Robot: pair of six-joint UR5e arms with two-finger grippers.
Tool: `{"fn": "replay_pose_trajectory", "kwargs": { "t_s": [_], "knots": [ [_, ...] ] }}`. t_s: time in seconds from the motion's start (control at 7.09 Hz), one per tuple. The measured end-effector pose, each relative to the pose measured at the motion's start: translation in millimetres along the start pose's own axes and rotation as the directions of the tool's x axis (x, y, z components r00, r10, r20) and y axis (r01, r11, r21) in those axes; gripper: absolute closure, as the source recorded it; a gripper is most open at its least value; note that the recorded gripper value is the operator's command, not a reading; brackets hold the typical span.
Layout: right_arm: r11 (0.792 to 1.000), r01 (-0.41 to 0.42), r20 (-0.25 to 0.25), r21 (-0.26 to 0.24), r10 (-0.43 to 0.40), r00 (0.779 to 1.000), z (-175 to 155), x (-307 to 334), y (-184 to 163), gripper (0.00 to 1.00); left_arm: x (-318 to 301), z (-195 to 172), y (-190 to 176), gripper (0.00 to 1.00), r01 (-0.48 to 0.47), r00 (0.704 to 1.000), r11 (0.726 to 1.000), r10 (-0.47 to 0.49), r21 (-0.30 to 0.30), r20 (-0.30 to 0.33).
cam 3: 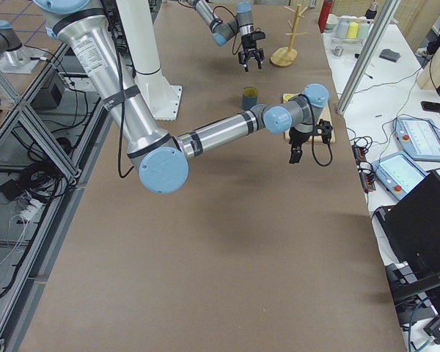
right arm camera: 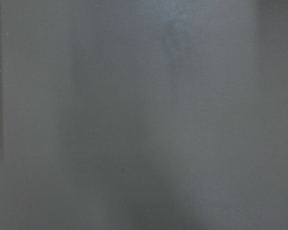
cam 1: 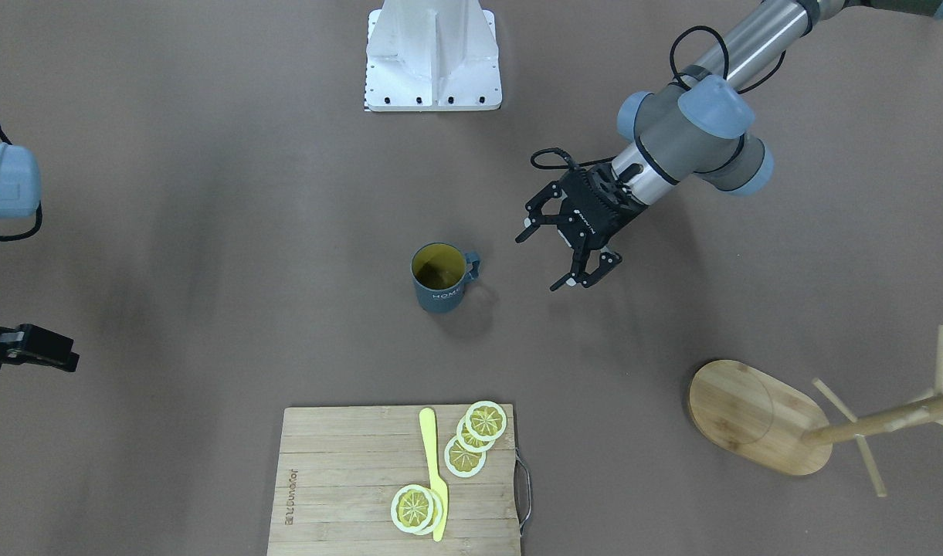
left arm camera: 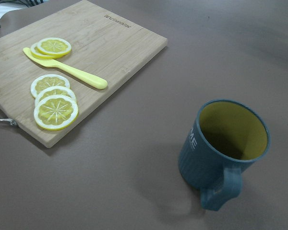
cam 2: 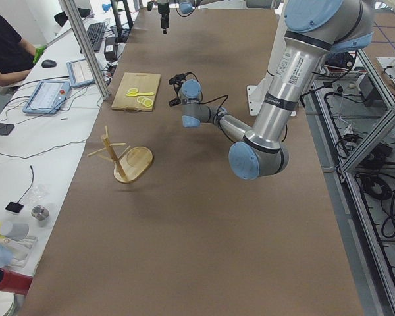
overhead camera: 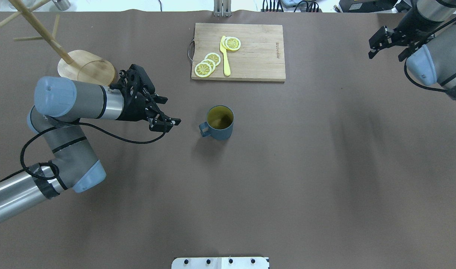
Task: Hang cup on storage rack
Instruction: 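Close the left gripper on the teal mug's handle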
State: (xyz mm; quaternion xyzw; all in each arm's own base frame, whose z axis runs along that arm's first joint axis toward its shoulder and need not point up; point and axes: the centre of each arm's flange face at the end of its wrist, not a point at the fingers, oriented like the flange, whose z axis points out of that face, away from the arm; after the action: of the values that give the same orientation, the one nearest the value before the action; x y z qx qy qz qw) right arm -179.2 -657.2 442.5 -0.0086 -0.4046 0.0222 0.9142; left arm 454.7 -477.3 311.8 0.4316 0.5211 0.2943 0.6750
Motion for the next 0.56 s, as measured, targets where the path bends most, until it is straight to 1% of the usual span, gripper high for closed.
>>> {"fn": "replay_pose_trajectory", "kwargs": {
  "t_s": [0.28, 0.56],
  "knots": [
    [1.000, -0.017, -0.043, 0.000, 0.017, 0.999, 5.2, 49.5, 4.2, 0.00, 25.9, 18.6, 1.9, 0.08, 0.019, 1.000, 1.000, -0.019, 0.015, -0.019],
    [0.999, -0.047, -0.095, -0.008, 0.047, 0.994, 18.0, 89.9, 9.5, 0.00, 57.8, 40.1, 5.4, 0.08, 0.020, 1.000, 0.999, -0.020, 0.041, -0.003]
  ]
}}
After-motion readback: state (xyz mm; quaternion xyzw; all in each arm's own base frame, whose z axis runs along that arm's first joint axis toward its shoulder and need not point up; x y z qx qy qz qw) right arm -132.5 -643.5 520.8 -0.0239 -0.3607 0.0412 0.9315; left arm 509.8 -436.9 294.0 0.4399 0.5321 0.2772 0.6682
